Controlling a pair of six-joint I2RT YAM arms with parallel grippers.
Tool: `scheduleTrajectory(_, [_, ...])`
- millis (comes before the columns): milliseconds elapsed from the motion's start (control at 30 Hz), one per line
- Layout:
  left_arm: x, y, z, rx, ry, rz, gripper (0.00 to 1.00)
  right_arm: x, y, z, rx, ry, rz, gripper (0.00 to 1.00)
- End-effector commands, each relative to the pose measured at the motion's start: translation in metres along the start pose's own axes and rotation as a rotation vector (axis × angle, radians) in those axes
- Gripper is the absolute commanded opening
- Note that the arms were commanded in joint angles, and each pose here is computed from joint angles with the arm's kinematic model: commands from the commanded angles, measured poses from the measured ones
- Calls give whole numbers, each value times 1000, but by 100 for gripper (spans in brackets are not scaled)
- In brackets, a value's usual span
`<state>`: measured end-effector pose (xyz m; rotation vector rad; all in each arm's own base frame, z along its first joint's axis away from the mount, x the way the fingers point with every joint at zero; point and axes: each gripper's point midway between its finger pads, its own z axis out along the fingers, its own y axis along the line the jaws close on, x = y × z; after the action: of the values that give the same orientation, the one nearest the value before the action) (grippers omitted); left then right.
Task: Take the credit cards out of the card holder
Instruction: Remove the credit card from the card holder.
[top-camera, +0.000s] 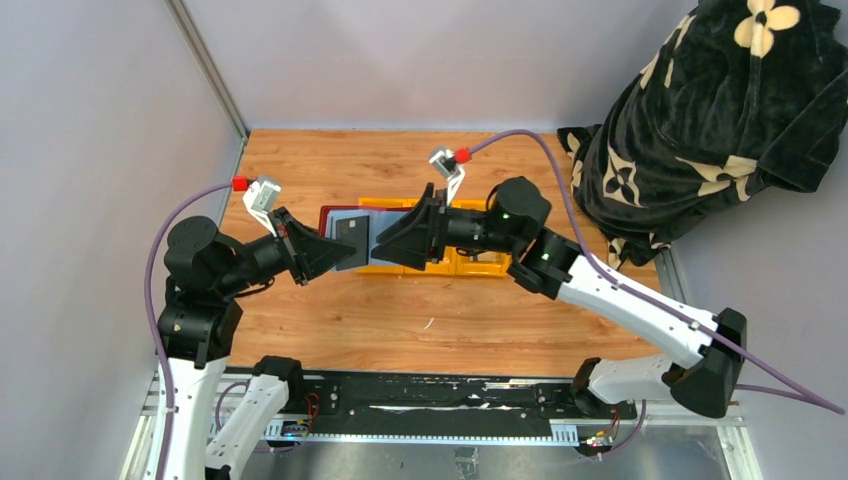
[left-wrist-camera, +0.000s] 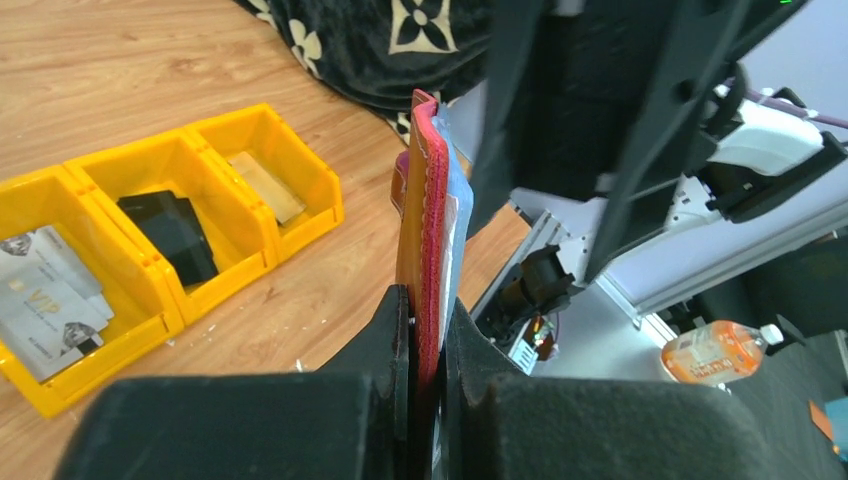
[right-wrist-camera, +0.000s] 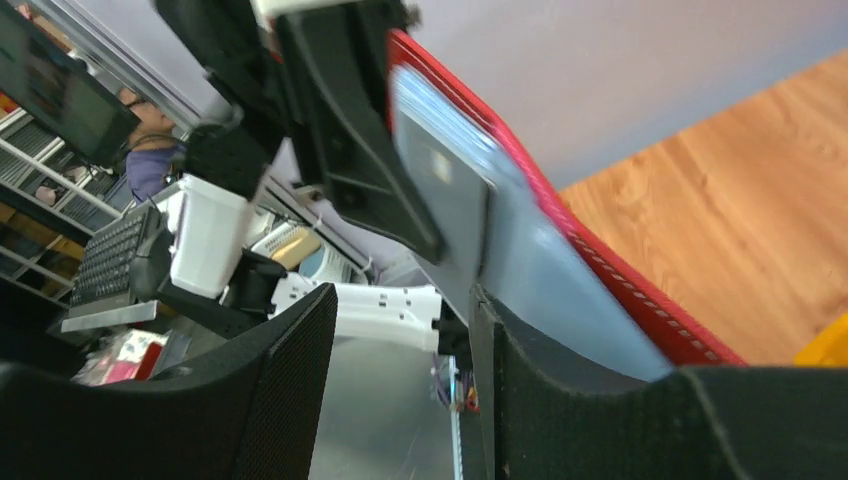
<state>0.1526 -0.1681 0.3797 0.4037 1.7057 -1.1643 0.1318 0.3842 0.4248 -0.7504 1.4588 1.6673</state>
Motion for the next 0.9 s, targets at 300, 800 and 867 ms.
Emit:
scheduleTrajectory(300, [-11, -39, -4, 172, 24, -43, 1, 29, -1, 3, -39, 101, 56, 55])
scheduleTrajectory(800, [-6, -39, -4, 178, 23, -86, 29, 23, -12, 21, -30, 72, 103, 35])
scheduleTrajectory(867, [-5, -38, -4, 180, 25, -88, 30, 22, -13, 22, -26, 62, 107, 32])
